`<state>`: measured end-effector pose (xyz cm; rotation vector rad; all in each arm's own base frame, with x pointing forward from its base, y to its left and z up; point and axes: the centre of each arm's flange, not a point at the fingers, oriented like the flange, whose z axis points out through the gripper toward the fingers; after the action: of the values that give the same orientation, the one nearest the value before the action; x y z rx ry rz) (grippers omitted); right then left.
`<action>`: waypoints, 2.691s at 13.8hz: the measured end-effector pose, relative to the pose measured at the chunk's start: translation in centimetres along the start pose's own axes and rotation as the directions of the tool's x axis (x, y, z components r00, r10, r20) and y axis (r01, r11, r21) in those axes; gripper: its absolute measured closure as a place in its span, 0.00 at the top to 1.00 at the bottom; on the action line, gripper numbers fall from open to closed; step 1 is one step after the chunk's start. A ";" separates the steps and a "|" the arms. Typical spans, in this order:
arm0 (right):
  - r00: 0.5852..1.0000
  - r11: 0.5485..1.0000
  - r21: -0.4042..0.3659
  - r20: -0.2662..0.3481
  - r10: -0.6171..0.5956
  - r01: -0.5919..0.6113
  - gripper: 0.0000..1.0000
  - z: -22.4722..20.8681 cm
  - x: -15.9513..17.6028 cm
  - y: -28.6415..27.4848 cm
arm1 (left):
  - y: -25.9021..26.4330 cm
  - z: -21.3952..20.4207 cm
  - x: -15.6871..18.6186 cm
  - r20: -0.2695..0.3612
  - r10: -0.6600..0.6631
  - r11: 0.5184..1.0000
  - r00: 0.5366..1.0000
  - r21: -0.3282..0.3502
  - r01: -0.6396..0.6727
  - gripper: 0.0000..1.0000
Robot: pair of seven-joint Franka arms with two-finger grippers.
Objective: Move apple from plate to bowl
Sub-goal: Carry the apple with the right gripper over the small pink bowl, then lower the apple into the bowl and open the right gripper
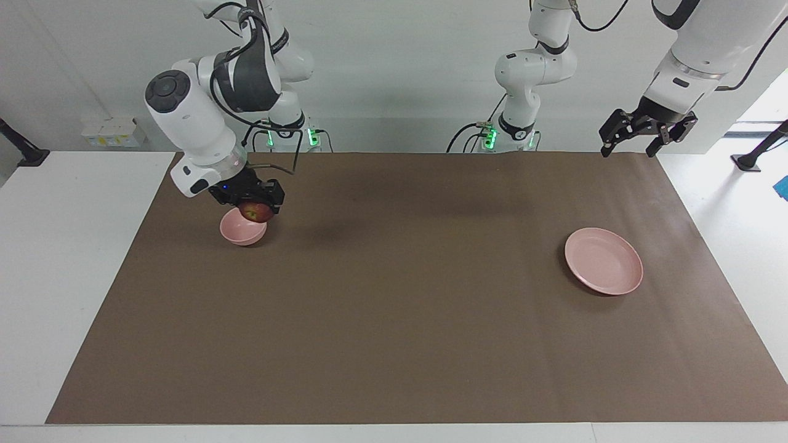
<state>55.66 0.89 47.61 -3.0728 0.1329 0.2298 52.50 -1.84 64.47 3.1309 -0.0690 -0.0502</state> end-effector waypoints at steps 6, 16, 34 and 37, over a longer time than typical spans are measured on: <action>0.998 1.000 -0.022 0.068 0.010 -0.008 0.76 6.6 -1.8 5.3 | 0.1 -0.1 0.0 -0.003 0.000 1.000 1.000 0.000 0.000 1.00; 0.998 0.998 -0.024 -0.004 -0.060 0.060 0.76 13.6 -1.8 6.1 | -1.3 -0.2 0.0 -0.008 -0.021 1.000 1.000 -0.012 0.021 1.00; 0.991 0.994 -0.032 -0.078 -0.109 0.106 1.00 3.6 1.0 4.8 | -1.8 -0.2 -0.1 -0.006 -0.031 0.999 0.999 -0.012 0.031 1.00; 0.987 0.993 -0.037 -0.116 -0.112 0.108 1.00 -1.0 1.4 4.6 | -1.8 -0.2 -0.1 -0.006 -0.031 0.999 0.999 -0.012 0.031 1.00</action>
<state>56.76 -3.85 48.13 -3.1115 -0.0363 0.0446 52.51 -0.01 64.68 3.1198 -0.0197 -0.0413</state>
